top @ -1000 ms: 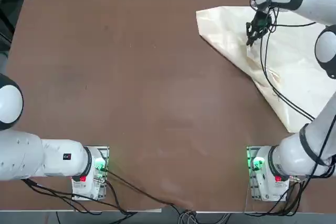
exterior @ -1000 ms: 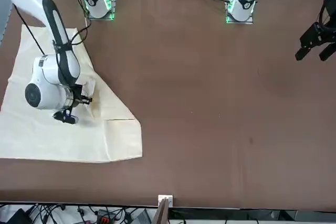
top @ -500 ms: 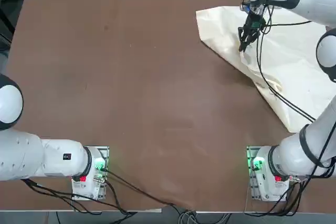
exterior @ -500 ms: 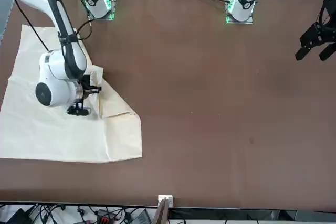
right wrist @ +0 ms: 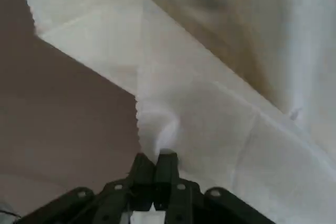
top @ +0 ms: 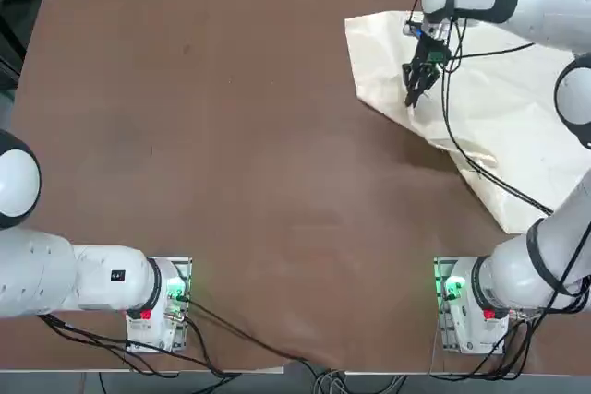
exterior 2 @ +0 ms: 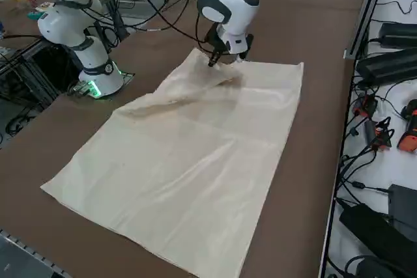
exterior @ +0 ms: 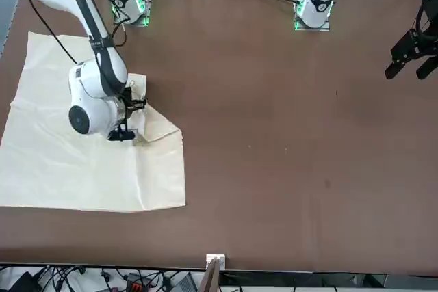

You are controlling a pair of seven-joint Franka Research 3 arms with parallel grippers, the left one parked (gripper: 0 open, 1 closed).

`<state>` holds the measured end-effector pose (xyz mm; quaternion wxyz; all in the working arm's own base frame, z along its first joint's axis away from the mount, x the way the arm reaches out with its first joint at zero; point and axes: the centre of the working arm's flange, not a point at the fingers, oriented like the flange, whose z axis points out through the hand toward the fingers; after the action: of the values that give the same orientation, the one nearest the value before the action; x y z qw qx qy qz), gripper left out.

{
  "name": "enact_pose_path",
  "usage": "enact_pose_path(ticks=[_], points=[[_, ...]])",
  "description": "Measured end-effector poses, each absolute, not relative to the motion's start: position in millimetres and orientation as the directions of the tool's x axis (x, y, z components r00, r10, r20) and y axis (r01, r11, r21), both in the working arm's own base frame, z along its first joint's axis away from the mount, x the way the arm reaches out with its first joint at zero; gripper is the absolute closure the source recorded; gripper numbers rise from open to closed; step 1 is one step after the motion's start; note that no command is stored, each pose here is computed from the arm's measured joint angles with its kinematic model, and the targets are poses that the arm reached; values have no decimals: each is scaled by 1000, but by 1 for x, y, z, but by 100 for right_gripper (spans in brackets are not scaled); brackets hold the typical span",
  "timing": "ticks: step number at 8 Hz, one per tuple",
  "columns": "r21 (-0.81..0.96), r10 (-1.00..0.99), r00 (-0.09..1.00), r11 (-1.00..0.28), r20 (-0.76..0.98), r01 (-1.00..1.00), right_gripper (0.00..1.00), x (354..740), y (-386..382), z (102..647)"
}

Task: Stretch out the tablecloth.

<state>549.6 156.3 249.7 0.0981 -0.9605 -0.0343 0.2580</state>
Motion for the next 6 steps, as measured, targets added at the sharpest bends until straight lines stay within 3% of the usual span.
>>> enact_pose_path(ticks=[6], points=[[-252, 201, 811, -965, -549, 69, 97, 506, 215, 233]])
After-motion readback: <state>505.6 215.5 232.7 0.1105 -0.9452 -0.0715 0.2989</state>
